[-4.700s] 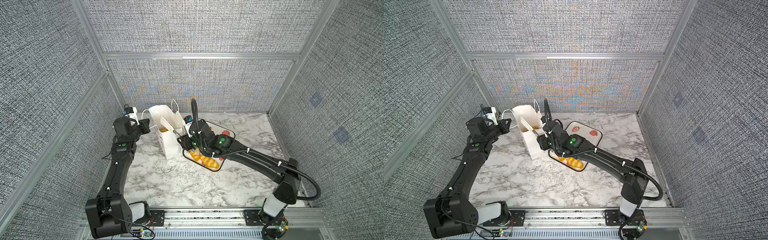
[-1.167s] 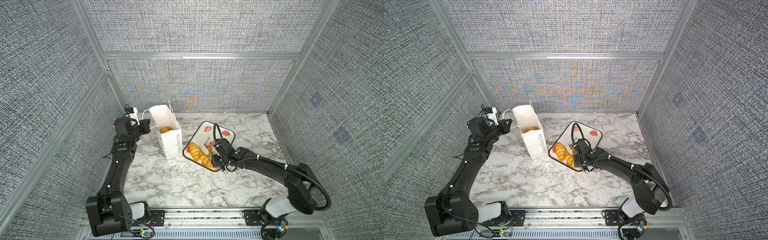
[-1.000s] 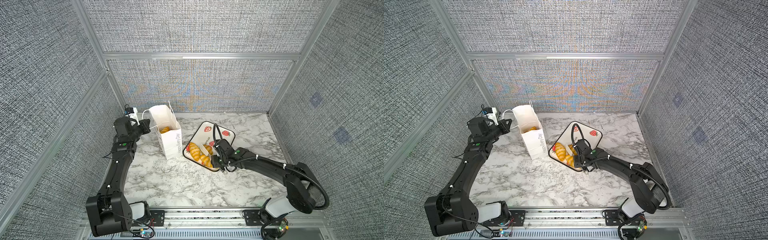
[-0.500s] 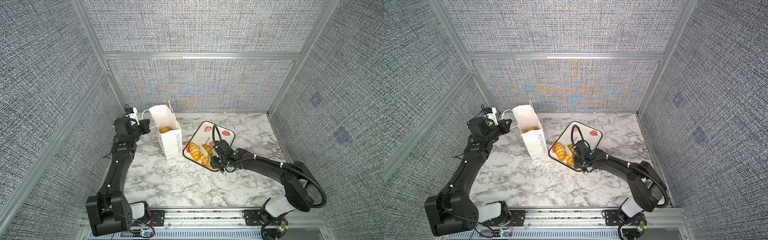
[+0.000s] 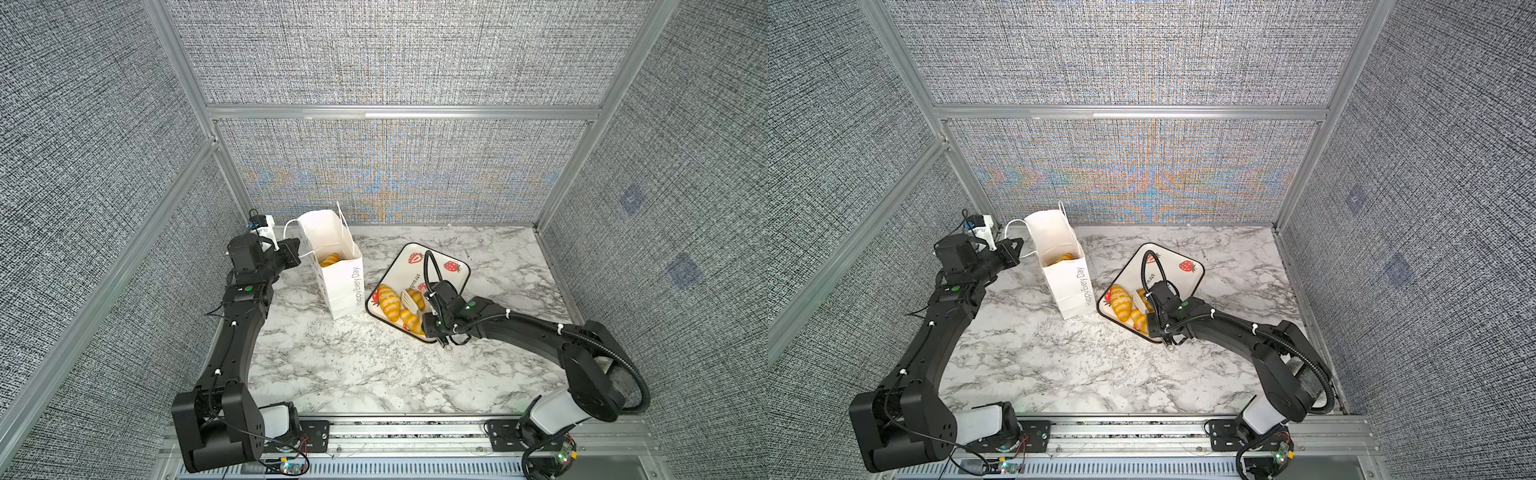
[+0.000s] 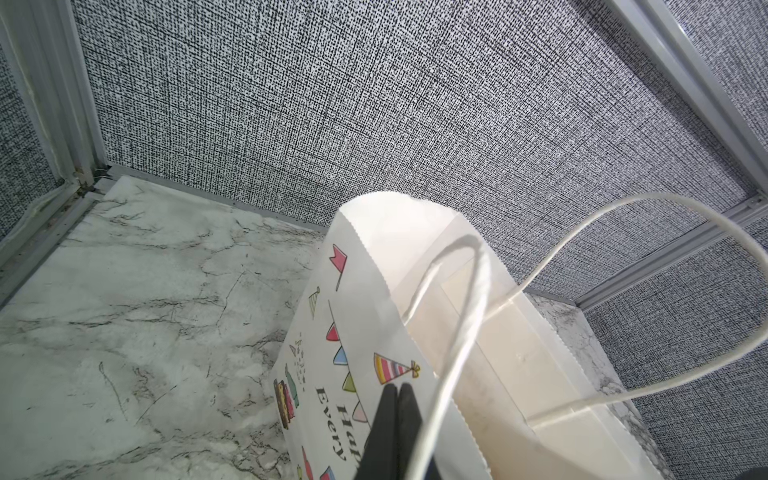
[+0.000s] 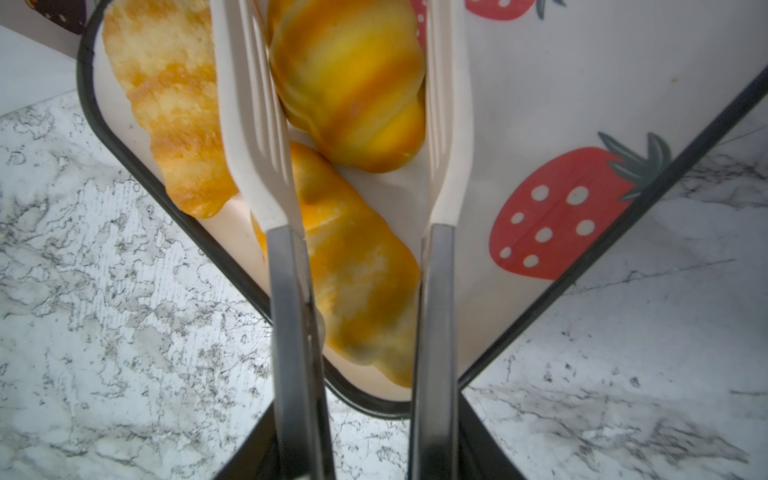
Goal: Place the fake bread into the paper bag
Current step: 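Lower the open tongs around a striped croissant on the tray, then close the tongs on the striped croissant and lift it up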
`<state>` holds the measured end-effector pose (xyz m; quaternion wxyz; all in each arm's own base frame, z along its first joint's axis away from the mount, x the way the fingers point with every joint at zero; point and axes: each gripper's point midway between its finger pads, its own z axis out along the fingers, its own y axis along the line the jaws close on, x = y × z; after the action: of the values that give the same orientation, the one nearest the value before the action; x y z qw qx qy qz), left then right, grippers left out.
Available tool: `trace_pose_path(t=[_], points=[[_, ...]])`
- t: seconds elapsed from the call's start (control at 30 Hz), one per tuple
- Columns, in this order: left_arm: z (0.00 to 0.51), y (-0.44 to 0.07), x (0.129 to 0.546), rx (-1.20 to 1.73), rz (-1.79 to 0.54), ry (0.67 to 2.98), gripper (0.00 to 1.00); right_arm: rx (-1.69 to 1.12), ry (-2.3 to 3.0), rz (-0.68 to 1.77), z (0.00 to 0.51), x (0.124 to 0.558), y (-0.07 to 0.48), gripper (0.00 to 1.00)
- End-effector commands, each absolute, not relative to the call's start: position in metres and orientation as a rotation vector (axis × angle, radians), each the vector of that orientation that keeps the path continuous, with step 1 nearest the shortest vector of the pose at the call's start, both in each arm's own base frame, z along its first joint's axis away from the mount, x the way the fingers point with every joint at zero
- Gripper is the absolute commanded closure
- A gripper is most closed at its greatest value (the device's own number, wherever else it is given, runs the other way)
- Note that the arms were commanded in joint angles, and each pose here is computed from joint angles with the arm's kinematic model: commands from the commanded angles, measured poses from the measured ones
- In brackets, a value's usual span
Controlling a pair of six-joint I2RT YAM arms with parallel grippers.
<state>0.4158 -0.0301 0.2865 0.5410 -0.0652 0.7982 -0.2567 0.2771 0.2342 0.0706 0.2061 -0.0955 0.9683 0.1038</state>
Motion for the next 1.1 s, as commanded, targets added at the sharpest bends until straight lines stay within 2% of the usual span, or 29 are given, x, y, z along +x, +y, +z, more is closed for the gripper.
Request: trace_pose_path(t=[0.0, 0.13, 0.6, 1.07], points=[[0.291, -0.032, 0.417, -0.13, -0.617, 1.875, 1.0, -0.237, 2.673, 0.292, 0.077, 0.282, 0.235, 0.56], [0.291, -0.033, 0.417, -0.13, -0.624, 1.875, 1.0, -0.228, 2.653, 0.285, 0.082, 0.285, 0.232, 0.59], [0.29, -0.032, 0.417, -0.13, -0.622, 1.875, 1.0, -0.183, 2.553, 0.314, 0.113, 0.297, 0.23, 0.6], [0.29, -0.032, 0.417, -0.132, -0.626, 1.875, 1.0, -0.132, 2.344, 0.433, 0.178, 0.316, 0.239, 0.61]])
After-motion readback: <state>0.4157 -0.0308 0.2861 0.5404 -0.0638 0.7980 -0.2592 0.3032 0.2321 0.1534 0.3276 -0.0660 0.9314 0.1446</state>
